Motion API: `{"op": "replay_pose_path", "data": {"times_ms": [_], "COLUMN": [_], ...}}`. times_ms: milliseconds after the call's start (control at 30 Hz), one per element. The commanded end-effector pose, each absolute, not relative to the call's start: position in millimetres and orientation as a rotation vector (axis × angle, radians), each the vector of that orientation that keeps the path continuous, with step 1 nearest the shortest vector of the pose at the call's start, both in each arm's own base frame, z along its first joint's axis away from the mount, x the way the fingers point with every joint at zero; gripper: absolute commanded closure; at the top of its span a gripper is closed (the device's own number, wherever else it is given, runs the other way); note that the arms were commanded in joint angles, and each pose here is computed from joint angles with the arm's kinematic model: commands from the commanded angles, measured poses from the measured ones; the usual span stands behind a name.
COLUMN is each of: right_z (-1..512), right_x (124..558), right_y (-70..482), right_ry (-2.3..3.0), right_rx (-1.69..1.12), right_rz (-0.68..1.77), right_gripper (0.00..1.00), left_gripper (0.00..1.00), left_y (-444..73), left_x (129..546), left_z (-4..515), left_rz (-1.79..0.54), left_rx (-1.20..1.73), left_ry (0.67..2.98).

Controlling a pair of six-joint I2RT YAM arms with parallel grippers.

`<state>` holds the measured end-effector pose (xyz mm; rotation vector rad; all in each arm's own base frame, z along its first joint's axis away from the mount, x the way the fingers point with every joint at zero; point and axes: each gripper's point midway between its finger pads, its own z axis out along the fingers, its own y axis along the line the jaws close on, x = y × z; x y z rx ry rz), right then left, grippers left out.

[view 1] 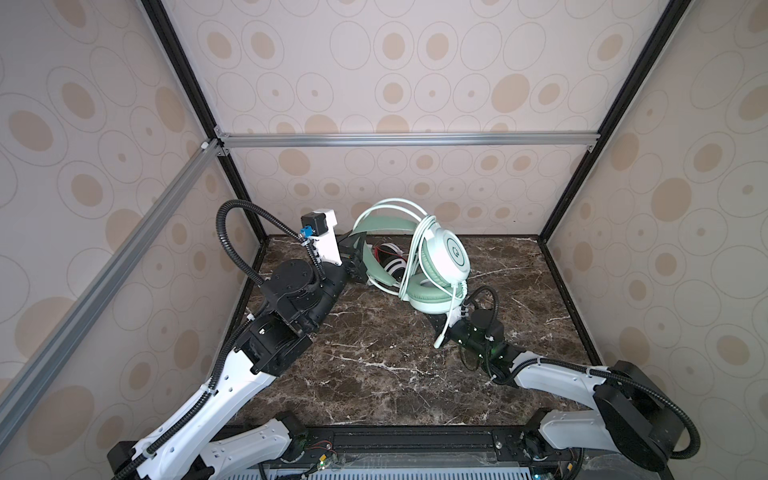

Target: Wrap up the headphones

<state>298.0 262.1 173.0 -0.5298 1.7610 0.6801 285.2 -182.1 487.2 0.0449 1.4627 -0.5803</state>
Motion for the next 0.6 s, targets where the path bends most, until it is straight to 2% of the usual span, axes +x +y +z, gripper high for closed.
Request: {"op": "replay_pose_path", "data": {"times_ms": [0, 567], "right_z": [161.2, 163.3], "right_x": [301.8, 274.4], "right_y": [258.4, 293.0], "right_ry": [1.804, 1.763], "right_rx": [-0.488, -0.544], "right_rz": [0.602, 0.367], "right_gripper": [1.0, 1.0], "left_gripper": [1.0, 1.0], "left_y": [-151.6, -174.3], "left_x": [275.4, 335.1], "left_z": [560.3, 536.6], "left_rz": [-0.742, -0.687], "left_rx": [-0.216, -0.379], "left_ry": [1.229, 1.26]}}
